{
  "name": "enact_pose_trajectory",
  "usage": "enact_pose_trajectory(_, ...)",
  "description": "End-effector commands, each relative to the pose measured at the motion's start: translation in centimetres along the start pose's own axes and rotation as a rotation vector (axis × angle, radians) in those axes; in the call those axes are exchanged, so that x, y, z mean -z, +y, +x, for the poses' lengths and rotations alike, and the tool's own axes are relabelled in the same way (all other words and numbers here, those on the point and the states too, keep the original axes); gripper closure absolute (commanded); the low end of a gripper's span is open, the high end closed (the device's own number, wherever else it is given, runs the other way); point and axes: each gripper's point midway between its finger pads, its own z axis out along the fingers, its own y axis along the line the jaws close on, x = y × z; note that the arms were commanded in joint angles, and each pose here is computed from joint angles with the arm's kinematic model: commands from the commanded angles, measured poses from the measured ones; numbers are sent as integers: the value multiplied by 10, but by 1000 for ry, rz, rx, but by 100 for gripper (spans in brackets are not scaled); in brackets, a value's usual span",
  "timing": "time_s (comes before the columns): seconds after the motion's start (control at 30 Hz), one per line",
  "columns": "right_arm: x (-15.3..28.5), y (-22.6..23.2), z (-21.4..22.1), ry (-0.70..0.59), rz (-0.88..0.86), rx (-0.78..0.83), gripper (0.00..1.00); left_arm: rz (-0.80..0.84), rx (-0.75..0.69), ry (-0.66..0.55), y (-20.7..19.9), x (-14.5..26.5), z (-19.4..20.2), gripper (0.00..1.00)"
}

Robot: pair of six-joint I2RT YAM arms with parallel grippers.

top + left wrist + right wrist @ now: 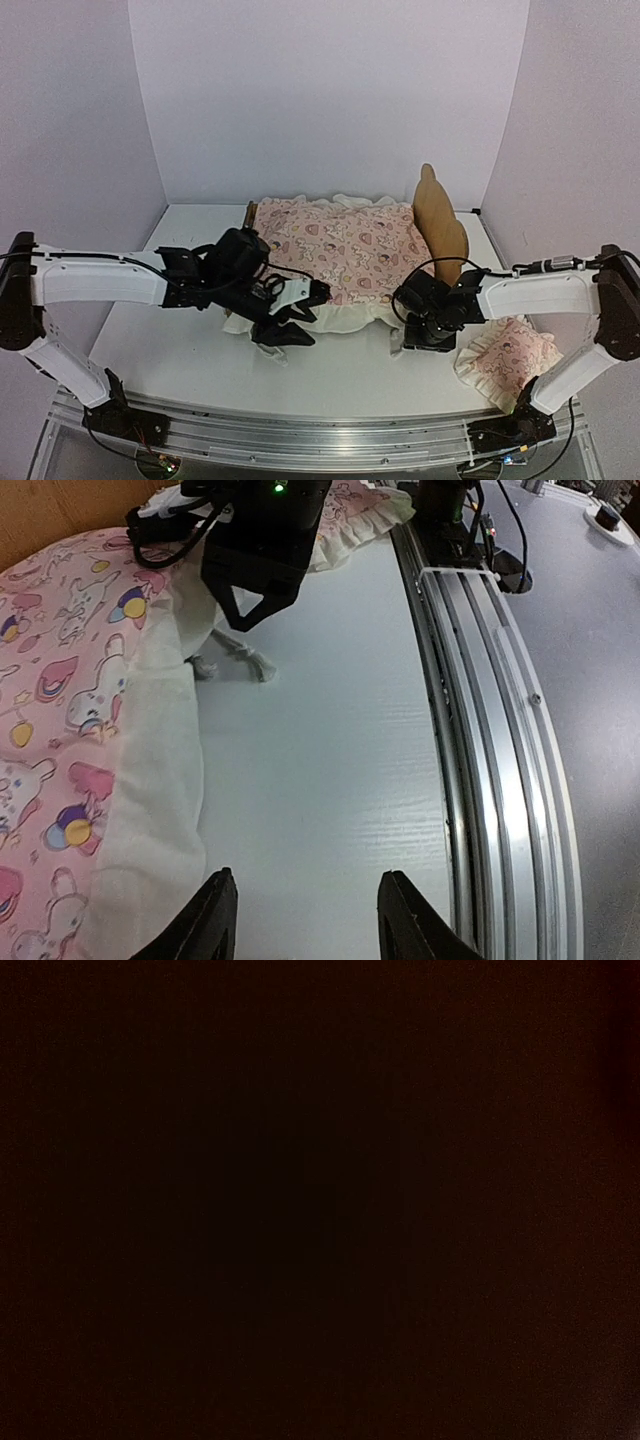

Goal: Set up the pet bed

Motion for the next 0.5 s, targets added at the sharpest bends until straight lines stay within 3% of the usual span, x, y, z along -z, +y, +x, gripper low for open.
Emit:
enact_pose_trajectory(0.0, -18, 3, -15, -62, -45, -112, 50, -66, 95, -166, 24, -39, -48, 50)
enact_pose_trajectory(0.1, -36, 1, -12, -41, -89, -180, 52, -64, 132, -154, 27, -79, -40, 51)
enact_pose_trajectory(0.33, -50, 9, -19, -26, -111, -154, 53, -133, 218, -131, 53, -146, -34, 51)
enact_pose_trajectory(0.4, -55, 6, -17, -10, -101, -147, 58, -154, 228, -122, 61, -158, -32, 50)
enact_pose_trajectory(0.47, -58, 2, -14, 1, -93, -130, 69, -179, 237, -113, 67, -168, -29, 50)
